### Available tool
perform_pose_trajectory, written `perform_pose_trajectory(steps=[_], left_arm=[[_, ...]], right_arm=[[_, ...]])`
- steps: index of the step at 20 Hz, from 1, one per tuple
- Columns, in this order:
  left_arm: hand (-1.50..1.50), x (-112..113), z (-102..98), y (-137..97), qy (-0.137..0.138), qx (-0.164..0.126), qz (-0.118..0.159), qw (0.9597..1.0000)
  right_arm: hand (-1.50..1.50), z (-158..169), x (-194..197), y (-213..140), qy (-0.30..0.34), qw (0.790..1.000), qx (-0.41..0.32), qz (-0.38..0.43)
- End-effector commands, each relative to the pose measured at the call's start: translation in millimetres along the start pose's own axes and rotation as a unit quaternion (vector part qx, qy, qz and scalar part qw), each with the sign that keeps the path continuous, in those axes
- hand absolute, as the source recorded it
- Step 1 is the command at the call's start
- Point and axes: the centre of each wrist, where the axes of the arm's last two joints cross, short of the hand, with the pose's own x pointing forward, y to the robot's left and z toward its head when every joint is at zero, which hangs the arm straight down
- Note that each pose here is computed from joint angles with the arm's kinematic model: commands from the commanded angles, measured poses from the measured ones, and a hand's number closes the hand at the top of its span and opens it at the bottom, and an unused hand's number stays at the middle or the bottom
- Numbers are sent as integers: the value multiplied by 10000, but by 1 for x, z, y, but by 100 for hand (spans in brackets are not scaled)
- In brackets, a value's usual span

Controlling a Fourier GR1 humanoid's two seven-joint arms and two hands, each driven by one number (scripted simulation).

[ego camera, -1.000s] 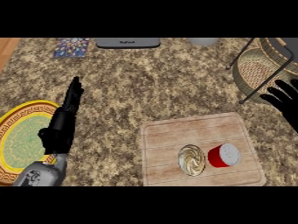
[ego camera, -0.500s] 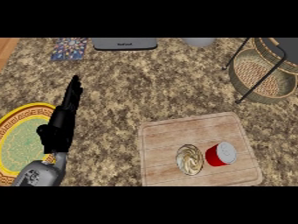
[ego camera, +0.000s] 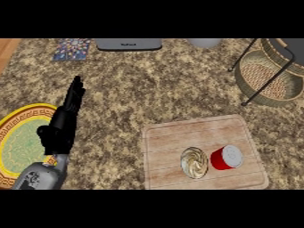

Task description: Pick the can from the cutting board and place it in the tiered basket

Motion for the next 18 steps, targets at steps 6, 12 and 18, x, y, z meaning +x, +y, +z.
perform_pose_trajectory(steps=[6,12,18], left_arm=[[0,-3,-4,-14,-12,-41,-38,10000],[0,7,5,-4,-12,-15,-20,10000],[0,11,-1,-16,3,-63,30,10000]], right_arm=[[-150,-15,31,73,275,9954,514,763],[-150,-31,38,71,553,9899,826,1013],[-150,-31,37,94,1066,9789,1243,1221]])
